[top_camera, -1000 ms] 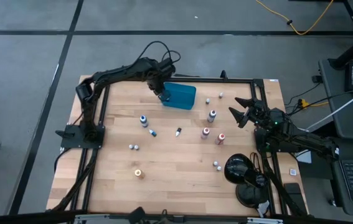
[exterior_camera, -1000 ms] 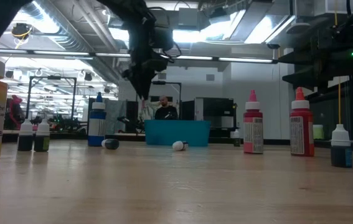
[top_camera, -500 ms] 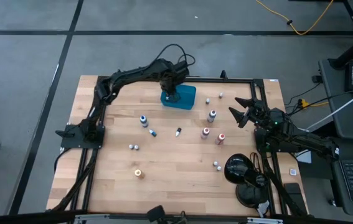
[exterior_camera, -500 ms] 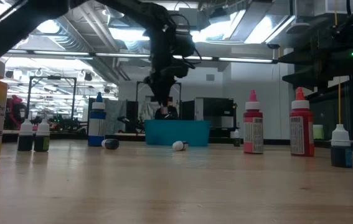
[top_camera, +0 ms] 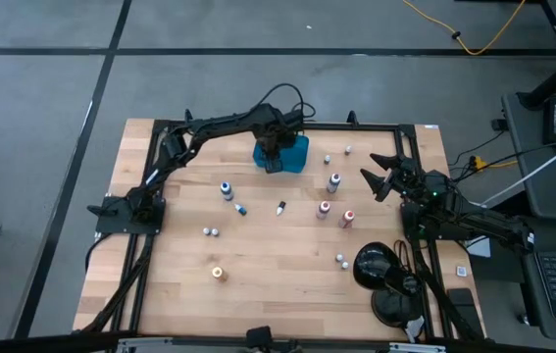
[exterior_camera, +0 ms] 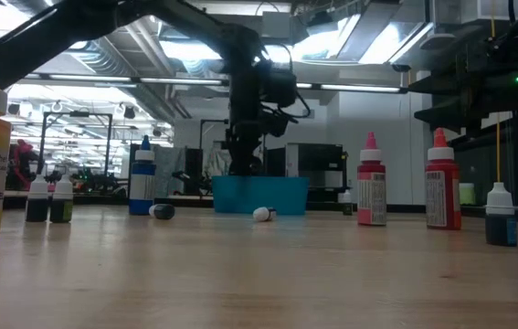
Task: Pick & Place food coloring
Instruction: Put the small black food coloring bottle into the blue bin
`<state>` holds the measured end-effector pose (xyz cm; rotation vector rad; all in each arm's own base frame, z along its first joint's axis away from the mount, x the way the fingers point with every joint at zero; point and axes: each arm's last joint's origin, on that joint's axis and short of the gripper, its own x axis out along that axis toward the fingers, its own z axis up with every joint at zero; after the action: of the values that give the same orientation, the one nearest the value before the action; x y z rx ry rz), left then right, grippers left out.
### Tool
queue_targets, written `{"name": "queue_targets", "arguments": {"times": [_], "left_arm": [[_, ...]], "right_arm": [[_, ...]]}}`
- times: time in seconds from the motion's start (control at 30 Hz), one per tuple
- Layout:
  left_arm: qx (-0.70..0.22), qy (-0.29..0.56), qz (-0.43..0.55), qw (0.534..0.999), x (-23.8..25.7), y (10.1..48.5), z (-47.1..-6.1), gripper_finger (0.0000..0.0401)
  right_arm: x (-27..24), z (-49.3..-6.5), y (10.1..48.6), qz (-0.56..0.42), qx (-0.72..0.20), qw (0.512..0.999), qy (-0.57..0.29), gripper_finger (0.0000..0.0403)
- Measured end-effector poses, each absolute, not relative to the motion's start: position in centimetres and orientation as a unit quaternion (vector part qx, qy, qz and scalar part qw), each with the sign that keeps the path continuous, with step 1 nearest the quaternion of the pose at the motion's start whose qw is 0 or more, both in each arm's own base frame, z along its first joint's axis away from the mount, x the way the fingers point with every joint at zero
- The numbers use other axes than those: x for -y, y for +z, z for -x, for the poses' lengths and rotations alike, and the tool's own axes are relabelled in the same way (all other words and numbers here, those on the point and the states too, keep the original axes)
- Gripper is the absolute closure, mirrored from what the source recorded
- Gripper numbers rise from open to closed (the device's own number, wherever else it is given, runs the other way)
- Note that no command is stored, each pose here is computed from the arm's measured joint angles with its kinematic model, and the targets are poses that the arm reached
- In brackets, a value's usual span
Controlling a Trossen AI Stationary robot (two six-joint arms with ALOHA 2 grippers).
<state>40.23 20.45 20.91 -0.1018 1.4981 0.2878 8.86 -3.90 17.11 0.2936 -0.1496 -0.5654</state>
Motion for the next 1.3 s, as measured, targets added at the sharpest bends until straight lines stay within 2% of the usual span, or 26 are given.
{"name": "queue_targets", "arguments": {"times": [0.23, 0.73, 1.3], "left_arm": [[-0.692, 0.12, 0.041, 0.71, -20.5, 19.1, -40.7, 0.0335], [-0.695, 0.125, 0.037, 0.707, -21.1, 18.6, -40.5, 0.0335], [-0.696, 0.121, 0.041, 0.706, -21.1, 18.6, -40.4, 0.0284]], "right_arm": [[3.9, -8.9, 17.1, -0.144, 0.073, 0.947, -0.277, 0.0011], [3.9, -8.9, 17.1, -0.144, 0.073, 0.947, -0.278, 0.0011], [3.9, -8.9, 17.1, -0.144, 0.073, 0.947, -0.278, 0.0011]]}}
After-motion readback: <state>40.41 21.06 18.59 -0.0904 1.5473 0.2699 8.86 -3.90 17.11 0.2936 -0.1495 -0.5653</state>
